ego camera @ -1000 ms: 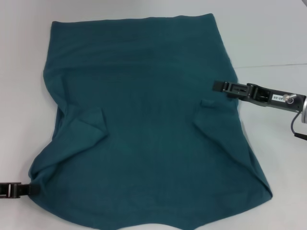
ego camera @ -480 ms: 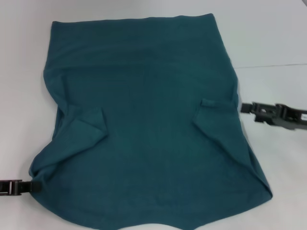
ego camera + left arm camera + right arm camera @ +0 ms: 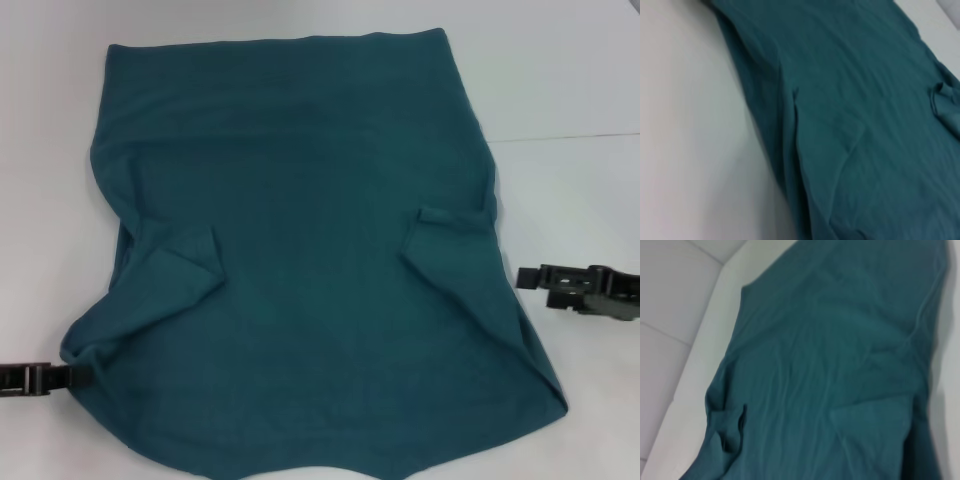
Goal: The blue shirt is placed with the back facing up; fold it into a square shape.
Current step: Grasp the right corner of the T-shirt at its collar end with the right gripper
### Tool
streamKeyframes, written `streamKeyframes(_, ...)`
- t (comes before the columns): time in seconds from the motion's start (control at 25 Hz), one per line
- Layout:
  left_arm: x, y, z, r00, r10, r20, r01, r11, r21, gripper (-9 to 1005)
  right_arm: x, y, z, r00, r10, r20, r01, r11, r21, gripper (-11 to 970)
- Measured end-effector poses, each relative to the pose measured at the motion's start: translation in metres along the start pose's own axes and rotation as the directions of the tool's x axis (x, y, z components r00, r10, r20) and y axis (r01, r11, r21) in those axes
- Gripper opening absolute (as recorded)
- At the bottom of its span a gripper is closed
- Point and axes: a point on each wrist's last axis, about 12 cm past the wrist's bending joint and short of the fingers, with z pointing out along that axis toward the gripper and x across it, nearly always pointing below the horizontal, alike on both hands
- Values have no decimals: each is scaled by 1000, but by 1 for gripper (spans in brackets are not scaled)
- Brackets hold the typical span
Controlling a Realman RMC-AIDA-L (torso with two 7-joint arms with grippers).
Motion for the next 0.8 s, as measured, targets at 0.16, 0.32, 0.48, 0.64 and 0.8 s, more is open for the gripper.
streamKeyframes(0.16,0,-1,1,1000,-1,4,1,1000,5,88,1,7,12,1000,-14,-27,14,1000,-9,930)
streamKeyframes(0.32,1,-1,1,1000,-2,4,2,1000,7,87,0,9,16,999,-21,-33,21,1000,-9,930)
streamKeyframes(0.48,2,-1,1,1000,-5,4,5,1000,7,87,-1,8,15,999,-17,-28,17,1000,-9,929)
streamKeyframes(0.64,1,-1,2,1000,-4,10,4,1000,12,87,-1,8,15,1000,-17,-26,16,1000,-5,929)
streamKeyframes(0.8,0,-2,3,1000,1,13,-1,1000,17,88,0,7,16,999,-18,-32,18,1000,2,929)
